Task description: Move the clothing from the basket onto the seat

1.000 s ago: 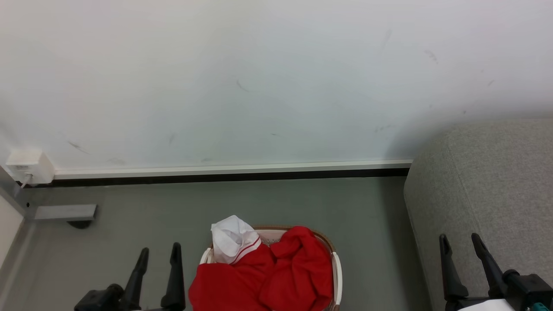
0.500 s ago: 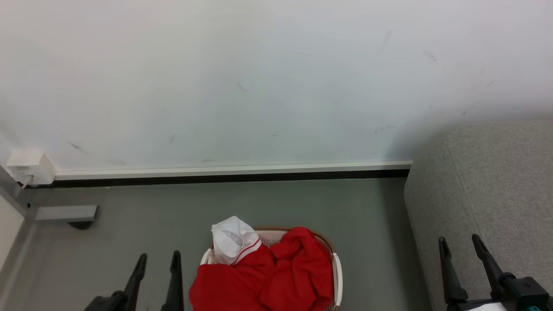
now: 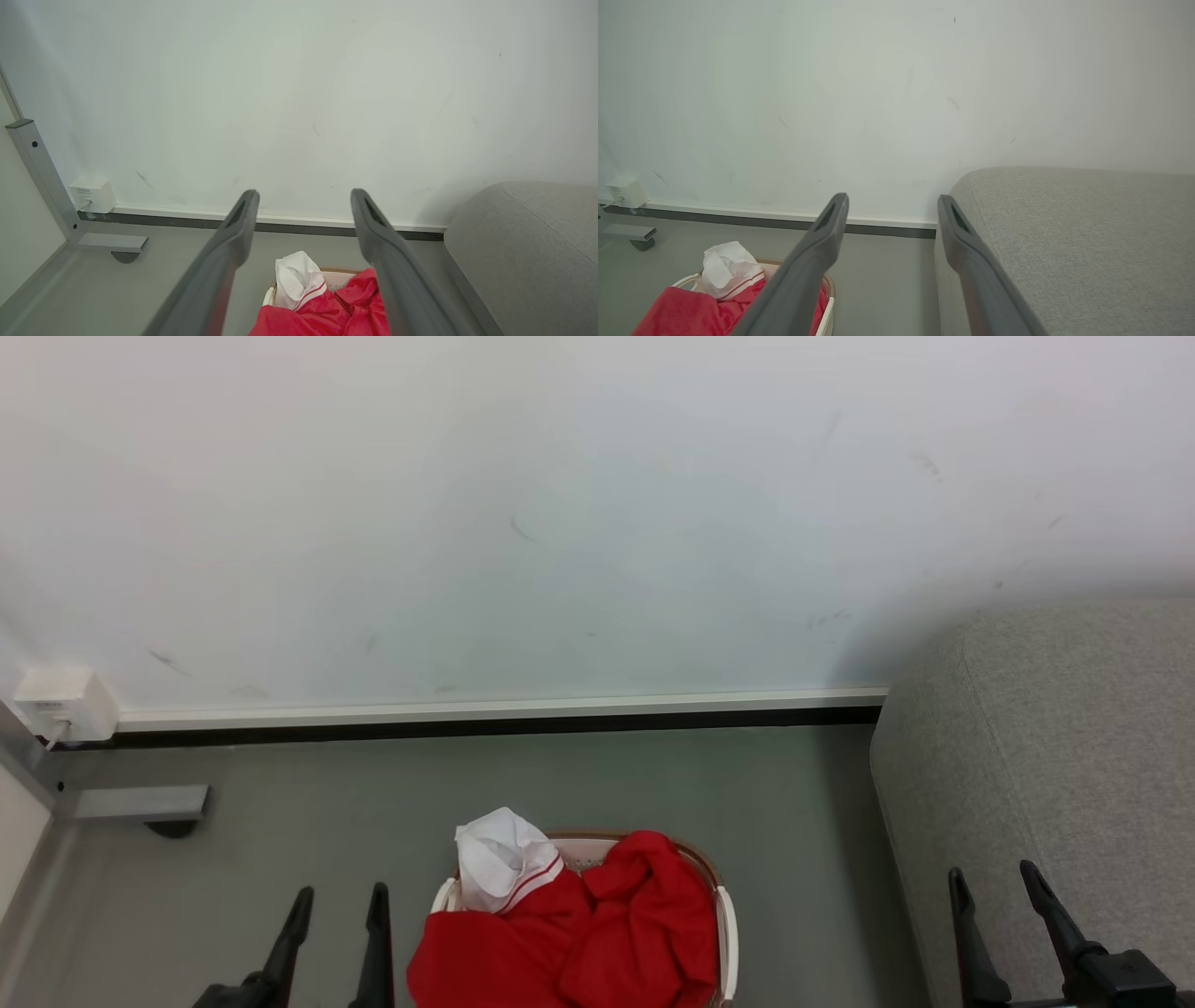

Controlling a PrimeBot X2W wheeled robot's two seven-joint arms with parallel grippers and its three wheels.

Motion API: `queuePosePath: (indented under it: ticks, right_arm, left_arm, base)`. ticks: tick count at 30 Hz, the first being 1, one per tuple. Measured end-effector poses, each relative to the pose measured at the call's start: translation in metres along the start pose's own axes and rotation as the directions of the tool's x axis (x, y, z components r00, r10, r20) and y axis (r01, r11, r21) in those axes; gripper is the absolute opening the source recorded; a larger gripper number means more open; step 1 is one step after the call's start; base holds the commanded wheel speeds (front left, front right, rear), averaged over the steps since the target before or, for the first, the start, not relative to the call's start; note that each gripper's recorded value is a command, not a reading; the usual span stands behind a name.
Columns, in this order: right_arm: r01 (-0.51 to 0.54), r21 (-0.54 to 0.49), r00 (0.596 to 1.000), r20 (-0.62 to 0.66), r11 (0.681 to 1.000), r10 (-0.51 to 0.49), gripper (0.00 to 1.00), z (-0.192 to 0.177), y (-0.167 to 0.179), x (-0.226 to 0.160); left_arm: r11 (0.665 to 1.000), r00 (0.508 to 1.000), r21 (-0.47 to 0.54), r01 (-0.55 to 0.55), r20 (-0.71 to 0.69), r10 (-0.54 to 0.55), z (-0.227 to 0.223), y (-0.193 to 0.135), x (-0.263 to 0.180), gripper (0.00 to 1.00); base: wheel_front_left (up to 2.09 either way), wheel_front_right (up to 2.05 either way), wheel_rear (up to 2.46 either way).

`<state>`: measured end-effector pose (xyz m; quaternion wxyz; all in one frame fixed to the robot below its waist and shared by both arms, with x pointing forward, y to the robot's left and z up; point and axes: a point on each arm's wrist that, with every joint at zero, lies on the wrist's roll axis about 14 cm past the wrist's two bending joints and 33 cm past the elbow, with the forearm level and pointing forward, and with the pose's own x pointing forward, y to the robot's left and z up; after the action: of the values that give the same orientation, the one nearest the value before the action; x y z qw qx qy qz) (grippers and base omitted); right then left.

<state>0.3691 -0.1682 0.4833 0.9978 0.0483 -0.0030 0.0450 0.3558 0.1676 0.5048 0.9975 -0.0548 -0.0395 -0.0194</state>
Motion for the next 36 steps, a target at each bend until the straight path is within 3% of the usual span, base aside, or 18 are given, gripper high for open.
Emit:
queuePosePath:
  ticks: [19,36]
  right_arm:
    - [0.020,0.003,1.000,-0.009,1.000,-0.020,1.00,-0.003,-0.006,-0.003]
    - [0.088,-0.007,0.996,-0.025,0.996,-0.088,1.00,-0.009,-0.032,0.013]
  left_arm:
    - [1.000,1.000,-0.011,0.014,-0.009,-0.014,-0.003,-0.004,0.003,1.00]
    - [0.988,0.977,-0.038,0.151,-0.145,-0.155,-0.056,-0.045,0.042,1.00]
  base:
    - [0.00,0.00,0.00]
    - [0.00,0.00,0.00]
